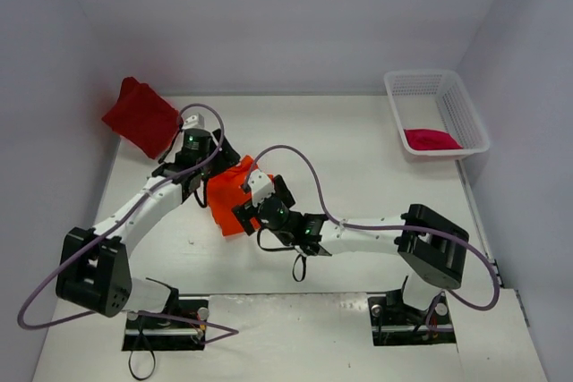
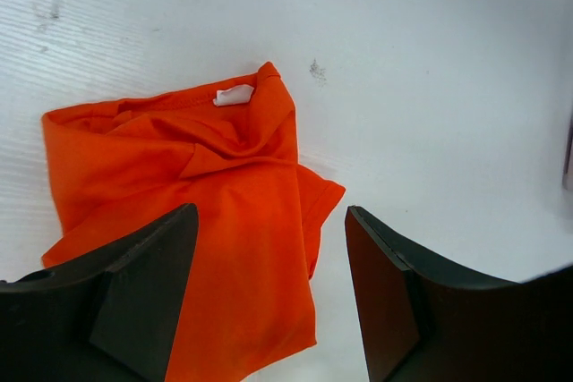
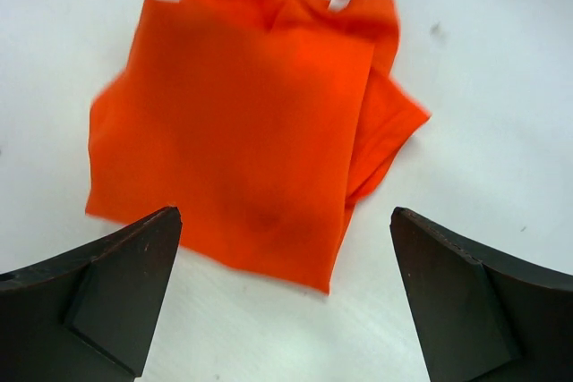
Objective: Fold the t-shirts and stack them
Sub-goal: Smooth out wrinkles on the folded tshirt
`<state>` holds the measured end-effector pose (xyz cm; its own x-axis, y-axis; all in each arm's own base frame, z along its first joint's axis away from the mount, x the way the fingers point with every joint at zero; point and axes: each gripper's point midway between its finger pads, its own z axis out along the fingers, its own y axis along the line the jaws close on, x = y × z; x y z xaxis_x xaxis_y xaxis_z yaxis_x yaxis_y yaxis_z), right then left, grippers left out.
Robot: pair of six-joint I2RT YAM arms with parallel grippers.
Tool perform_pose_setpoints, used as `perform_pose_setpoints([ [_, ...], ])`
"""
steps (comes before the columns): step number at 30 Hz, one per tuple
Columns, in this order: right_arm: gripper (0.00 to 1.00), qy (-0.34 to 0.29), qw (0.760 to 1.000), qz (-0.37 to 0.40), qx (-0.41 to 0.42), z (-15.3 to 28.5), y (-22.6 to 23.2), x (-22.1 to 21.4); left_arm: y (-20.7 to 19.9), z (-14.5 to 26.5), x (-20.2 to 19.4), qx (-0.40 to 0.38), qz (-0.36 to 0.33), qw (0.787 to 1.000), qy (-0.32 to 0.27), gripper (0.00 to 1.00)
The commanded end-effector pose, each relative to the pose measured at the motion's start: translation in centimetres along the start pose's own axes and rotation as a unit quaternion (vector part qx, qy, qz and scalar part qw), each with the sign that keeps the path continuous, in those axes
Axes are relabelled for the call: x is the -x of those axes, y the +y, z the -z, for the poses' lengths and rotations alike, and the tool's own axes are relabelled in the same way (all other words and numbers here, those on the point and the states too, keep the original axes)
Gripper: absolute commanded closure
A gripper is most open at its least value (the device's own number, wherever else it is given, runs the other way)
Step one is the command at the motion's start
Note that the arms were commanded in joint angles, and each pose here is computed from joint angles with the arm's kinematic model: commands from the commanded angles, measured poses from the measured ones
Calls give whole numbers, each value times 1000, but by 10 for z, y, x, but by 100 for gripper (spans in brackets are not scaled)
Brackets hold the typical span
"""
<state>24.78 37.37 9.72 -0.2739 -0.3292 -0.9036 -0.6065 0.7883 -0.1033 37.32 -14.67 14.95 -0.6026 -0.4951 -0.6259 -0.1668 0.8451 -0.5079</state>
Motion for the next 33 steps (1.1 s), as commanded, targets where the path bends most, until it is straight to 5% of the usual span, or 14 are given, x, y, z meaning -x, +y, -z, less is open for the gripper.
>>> perform_pose_setpoints([
  [1,0,-56,998,0,-13,1,-15,58,-1,22,18,8,-12,999,-33,39],
  [16,0,-49,999,-4,8,-68,-42,61,52,47,-4,78,22,996,-38,39],
  [33,0,-19,1000,8,2,-81,-44,30,91,62,-45,101,41,994,-11,39],
])
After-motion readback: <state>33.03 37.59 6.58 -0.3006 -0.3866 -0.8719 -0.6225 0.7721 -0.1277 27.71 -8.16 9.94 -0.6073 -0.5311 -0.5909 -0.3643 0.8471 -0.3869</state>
